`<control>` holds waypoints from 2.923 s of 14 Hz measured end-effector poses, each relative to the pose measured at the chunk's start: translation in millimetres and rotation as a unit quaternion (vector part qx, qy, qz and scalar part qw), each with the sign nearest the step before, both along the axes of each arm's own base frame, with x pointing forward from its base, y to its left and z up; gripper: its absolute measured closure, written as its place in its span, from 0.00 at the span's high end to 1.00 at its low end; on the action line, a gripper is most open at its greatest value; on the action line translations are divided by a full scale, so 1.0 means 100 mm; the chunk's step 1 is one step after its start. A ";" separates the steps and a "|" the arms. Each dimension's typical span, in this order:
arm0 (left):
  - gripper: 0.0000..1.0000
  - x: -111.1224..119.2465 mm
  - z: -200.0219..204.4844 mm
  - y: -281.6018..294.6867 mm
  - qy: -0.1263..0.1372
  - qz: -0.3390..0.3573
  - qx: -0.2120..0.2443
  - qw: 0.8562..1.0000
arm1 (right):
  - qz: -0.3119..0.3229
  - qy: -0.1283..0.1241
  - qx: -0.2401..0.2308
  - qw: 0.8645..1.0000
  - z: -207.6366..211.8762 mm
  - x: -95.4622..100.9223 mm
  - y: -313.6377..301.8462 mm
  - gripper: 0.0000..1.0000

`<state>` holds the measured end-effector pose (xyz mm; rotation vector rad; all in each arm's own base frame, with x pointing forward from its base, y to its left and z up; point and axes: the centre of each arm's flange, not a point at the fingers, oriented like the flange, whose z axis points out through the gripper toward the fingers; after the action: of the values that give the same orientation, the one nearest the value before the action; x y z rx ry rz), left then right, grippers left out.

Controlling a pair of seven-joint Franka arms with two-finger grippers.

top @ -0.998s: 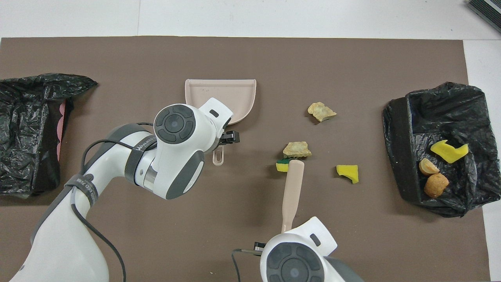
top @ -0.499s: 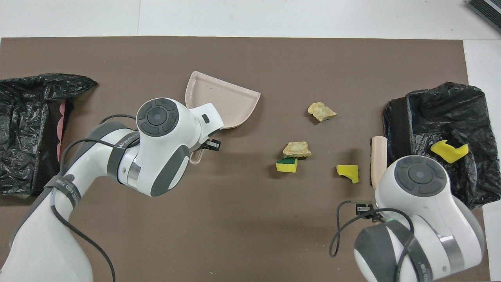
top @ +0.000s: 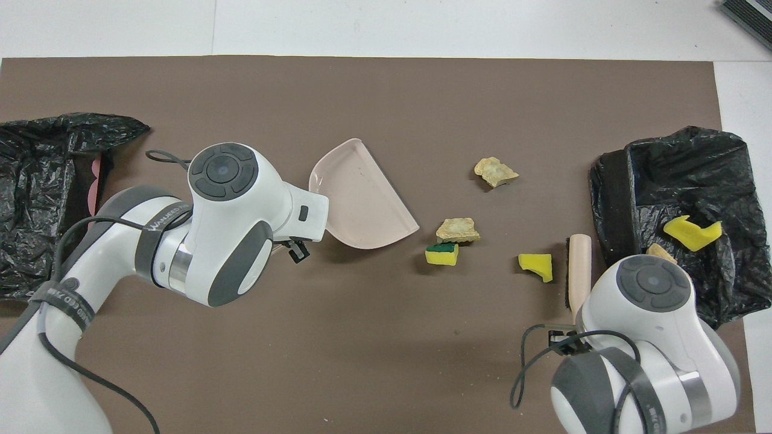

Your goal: Sweep and dump trash in bin

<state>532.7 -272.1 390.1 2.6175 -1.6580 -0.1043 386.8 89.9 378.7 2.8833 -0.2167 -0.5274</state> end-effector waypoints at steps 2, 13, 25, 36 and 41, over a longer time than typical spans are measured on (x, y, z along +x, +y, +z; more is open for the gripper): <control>0.32 0.05 -0.01 0.11 0.001 -0.103 -0.008 0.995 | 0.013 -0.008 0.012 1.000 -0.11 0.03 0.16 0.27; 0.32 -0.33 -0.16 -0.40 -0.014 -0.195 0.013 0.981 | 0.047 -0.008 0.110 0.993 -0.27 0.38 1.38 0.27; 0.32 -0.42 -0.24 -0.46 -0.041 -0.188 0.003 0.981 | 0.111 -0.035 0.138 0.984 0.20 0.53 2.20 0.27; 0.32 -0.23 -0.25 -0.18 -0.054 -0.160 -0.001 0.986 | 0.174 -0.068 0.002 0.982 0.12 2.06 0.51 0.27; 0.32 -0.22 -0.24 -0.18 -0.058 -0.160 -0.002 0.985 | 0.146 -0.028 0.014 0.989 -0.41 2.18 0.01 0.27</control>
<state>510.8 -290.5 366.3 2.3720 -2.1018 0.0437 604.7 91.2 337.2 2.8859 0.2041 -0.3979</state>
